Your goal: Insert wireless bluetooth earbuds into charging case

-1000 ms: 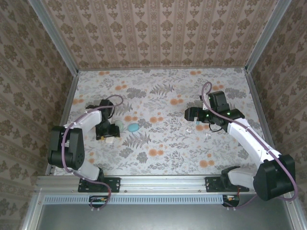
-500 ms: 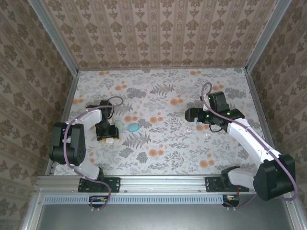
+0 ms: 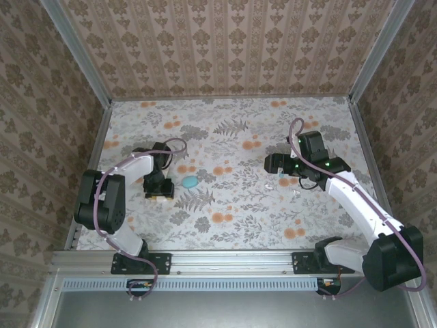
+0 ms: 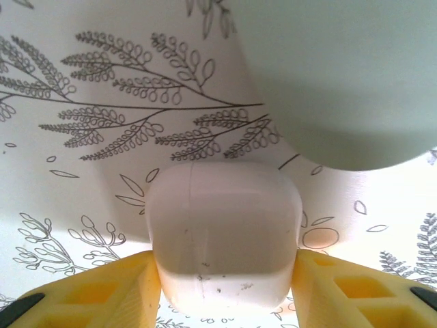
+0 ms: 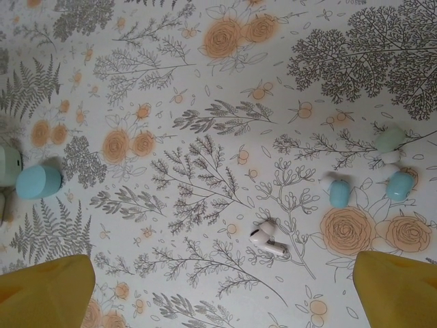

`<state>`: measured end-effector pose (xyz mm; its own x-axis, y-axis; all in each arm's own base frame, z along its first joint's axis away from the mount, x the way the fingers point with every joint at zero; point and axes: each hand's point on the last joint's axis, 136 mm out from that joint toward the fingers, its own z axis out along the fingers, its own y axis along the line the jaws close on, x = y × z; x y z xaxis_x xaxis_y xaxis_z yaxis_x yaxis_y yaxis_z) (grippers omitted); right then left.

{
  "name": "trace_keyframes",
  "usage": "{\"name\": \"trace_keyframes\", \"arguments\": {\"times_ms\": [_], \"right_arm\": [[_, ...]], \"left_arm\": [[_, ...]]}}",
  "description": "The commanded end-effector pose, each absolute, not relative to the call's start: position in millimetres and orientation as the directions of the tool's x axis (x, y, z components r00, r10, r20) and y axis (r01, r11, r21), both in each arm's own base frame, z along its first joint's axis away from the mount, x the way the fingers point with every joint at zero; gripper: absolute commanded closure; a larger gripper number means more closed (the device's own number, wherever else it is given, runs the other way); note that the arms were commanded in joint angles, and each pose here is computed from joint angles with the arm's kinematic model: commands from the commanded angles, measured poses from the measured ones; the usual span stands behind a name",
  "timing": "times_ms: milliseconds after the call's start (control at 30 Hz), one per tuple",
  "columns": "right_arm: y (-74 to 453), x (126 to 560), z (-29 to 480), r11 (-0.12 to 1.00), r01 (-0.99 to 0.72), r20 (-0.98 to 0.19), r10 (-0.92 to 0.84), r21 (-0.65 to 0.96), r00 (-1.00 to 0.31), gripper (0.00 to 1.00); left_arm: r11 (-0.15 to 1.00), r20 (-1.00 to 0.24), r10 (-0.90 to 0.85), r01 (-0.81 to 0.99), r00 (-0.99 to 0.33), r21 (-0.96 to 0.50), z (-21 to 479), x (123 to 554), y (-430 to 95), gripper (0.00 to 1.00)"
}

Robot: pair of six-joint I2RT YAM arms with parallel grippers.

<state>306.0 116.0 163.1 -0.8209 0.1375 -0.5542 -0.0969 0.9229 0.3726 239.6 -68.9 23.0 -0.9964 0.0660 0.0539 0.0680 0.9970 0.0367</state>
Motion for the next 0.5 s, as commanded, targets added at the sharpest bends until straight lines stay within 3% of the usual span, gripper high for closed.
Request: {"name": "trace_keyframes", "arguments": {"times_ms": [0, 267, 467], "right_arm": [[113.8, 301.3, 161.3, 0.922, -0.067, -0.55, 0.169, 0.382, -0.818, 0.01], [113.3, 303.5, 161.8, 0.92, -0.054, -0.55, 0.184, 0.388, -0.814, 0.01], [111.3, 302.6, 162.6, 0.924, -0.05, -0.552, 0.182, 0.379, -0.814, 0.01]], "left_arm": [[0.991, -0.001, 0.117, 0.116, -0.993, 0.069, 41.7, 247.1, -69.4, 0.47], [0.99, -0.003, 0.123, 0.123, -0.992, 0.071, 40.2, 247.6, -69.8, 0.49], [0.992, 0.023, 0.12, 0.121, -0.992, 0.047, 30.9, 245.1, -74.3, 0.39]]}}
